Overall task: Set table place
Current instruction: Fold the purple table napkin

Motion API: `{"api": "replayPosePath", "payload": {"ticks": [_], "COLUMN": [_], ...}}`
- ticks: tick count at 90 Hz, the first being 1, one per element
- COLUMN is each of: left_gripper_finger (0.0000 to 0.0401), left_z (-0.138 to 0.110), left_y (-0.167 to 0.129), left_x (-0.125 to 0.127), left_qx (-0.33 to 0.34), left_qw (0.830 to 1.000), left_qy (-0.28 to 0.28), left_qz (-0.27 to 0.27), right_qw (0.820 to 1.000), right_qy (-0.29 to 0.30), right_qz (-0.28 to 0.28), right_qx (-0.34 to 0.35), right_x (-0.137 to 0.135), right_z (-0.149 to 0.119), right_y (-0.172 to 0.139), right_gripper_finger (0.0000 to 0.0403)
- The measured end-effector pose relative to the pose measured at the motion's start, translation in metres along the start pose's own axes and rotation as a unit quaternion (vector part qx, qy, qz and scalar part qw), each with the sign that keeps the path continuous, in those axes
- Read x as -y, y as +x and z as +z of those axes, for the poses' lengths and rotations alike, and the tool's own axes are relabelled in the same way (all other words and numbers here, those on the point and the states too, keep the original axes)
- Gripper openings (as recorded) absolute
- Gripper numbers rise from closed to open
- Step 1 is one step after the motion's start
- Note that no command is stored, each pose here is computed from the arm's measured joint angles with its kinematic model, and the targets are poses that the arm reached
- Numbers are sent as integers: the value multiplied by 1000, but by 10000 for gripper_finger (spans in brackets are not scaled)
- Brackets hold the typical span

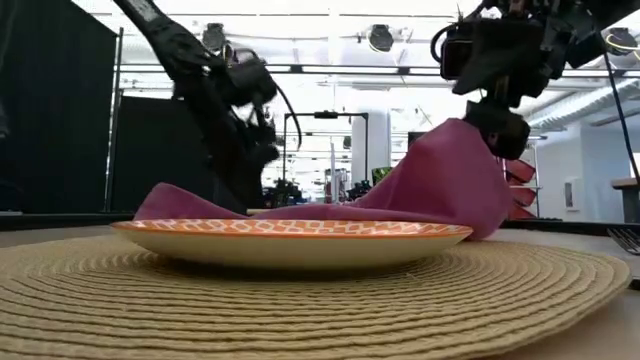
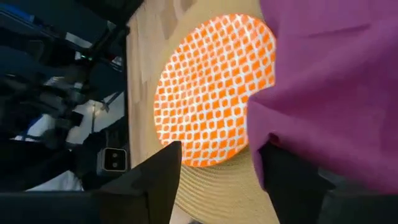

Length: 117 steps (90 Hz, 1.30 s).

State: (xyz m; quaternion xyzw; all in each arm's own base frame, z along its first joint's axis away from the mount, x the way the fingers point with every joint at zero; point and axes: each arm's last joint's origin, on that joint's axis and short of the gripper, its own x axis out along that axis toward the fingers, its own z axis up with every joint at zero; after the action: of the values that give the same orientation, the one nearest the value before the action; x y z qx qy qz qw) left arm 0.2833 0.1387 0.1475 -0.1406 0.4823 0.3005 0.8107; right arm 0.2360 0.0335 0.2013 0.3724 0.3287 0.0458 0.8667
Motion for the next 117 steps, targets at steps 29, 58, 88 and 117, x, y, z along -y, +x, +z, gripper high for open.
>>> {"api": "replayPosePath", "payload": {"ticks": [29,58,88,117], "left_gripper_finger": [128,12,0,0], "left_z": [-8,-11,-5,-6], "left_y": [31,19,-27,-76], "left_x": [2,8,13,29], "left_qx": [-47,-56,-10,47], "left_qw": [999,998,999,997], "left_qy": [15,36,48,58], "left_qz": [-7,-2,24,3], "right_qw": [1000,993,997,971], "right_qy": [-9,-77,-10,50], "right_qz": [1,27,-78,-220], "right_qx": [-3,90,-8,-72], "right_x": [0,-21,-7,12], "right_z": [0,38,35,15], "right_y": [0,-30,-48,-55], "right_gripper_finger": [201,201,201,201]}}
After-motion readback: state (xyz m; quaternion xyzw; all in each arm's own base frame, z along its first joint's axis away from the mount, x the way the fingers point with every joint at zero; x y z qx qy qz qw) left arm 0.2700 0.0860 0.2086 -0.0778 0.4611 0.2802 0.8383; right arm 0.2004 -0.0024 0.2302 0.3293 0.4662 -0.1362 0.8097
